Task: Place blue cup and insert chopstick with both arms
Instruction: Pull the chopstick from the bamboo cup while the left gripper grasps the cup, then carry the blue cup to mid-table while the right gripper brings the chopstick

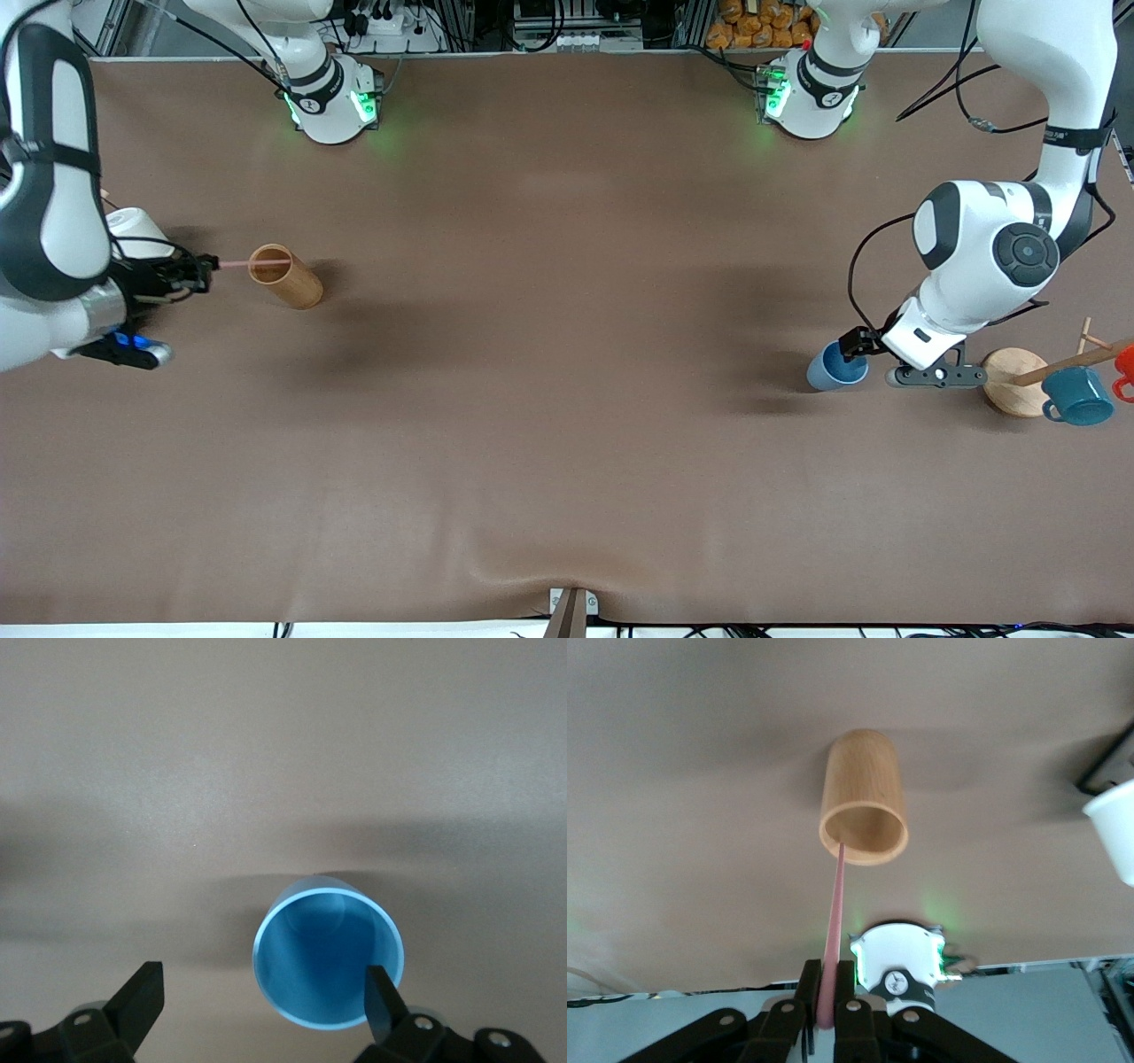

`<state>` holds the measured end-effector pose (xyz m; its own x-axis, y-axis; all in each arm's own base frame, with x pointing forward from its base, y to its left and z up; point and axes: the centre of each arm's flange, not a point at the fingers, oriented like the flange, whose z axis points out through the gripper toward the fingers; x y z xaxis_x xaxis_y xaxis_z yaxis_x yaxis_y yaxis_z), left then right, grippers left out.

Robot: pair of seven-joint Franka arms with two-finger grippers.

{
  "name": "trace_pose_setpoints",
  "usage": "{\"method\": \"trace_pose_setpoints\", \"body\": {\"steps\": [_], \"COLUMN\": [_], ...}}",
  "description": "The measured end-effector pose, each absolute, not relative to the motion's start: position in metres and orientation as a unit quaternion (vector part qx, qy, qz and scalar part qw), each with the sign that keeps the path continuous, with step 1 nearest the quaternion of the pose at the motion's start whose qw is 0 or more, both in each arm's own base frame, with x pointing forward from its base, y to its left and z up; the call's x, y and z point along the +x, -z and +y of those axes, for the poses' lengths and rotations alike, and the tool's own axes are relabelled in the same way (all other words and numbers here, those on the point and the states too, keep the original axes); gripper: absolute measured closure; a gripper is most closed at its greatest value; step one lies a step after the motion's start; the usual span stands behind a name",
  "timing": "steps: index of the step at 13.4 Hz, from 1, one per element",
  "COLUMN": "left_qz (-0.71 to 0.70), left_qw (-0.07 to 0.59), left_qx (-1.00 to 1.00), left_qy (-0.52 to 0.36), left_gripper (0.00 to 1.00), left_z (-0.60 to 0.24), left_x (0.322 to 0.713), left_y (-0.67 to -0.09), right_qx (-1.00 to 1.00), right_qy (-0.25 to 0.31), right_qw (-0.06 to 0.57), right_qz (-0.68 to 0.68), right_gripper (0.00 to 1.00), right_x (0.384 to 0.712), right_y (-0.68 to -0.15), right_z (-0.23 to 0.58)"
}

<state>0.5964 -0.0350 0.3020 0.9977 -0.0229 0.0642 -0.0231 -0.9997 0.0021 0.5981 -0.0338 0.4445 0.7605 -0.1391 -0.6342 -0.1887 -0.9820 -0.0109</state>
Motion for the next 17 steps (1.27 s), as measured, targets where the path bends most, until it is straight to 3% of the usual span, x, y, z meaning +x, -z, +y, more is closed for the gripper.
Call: {"method": "trace_pose_setpoints", "body": {"steps": [5,10,14,17], "left_qz": [-0.01,-0.008,0.003,0.003], "left_qw": [0.002,0.005,0.006,0.006], "left_qx": [1.0,1.0,1.0,1.0], "left_qy": [-0.027,-0.03,-0.025,-0.024], "left_gripper": [0.0,0.0,0.0,0.33], "left_z": [-0.034,-0.032,-0.031,-0.031], "left_x": [0.598,0.601,0.6,0.6], "left_y": [-0.285,-0.254,-0.24,-0.239], "right_qx": [-0.97,-0.972,-0.966,-0.961], "right_qy": [-0.239,-0.221,-0.215,-0.208], "right_qw": [0.007,-0.01,0.057,0.074], "right_qz": [0.052,0.079,0.128,0.169], "right_gripper": [0.9,0.9,0.9,0.9], "right_x": [0.594,0.591,0.596,0.599], "right_y": [-0.571,-0.579,-0.585,-0.588], "right_z": [0.018,0.092,0.114,0.123]}}
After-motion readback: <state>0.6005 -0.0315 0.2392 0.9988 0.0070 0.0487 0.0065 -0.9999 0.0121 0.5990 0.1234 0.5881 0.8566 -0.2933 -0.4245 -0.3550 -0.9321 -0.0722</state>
